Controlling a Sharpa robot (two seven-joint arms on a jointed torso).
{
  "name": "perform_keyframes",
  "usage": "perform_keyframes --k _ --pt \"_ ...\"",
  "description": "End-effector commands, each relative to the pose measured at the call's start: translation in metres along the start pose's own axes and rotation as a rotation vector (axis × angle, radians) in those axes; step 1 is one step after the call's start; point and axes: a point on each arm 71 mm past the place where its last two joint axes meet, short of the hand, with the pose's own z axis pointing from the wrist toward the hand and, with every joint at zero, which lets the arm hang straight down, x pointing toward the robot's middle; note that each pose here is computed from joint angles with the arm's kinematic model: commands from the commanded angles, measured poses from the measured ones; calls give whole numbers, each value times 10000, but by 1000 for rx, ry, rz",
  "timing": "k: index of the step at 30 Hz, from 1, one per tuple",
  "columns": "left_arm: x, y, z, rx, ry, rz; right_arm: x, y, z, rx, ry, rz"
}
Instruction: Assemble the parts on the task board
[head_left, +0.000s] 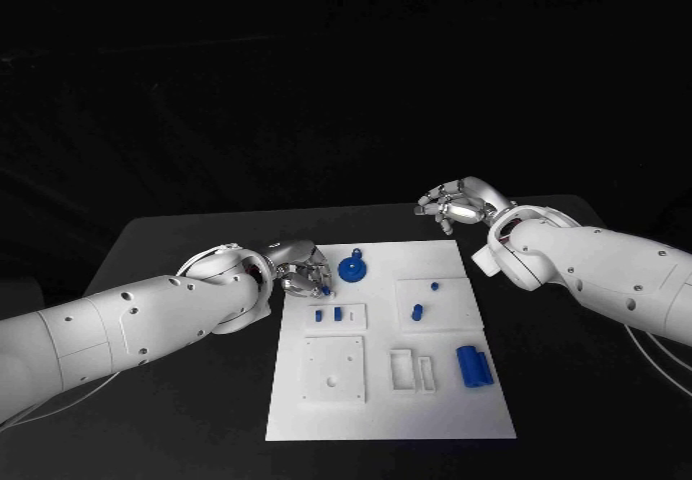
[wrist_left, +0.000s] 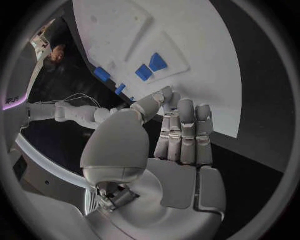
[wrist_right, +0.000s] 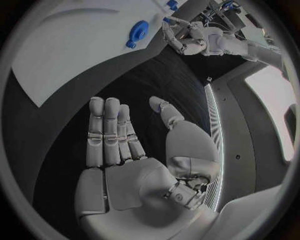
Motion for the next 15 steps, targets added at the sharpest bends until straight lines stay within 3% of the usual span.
perform_keyframes --k 1,15 --pt "9 -32 17 15 5 19 3 7 3 -5 3 6" --pt "51 -55 59 5 44 30 7 12 4 -6 3 6"
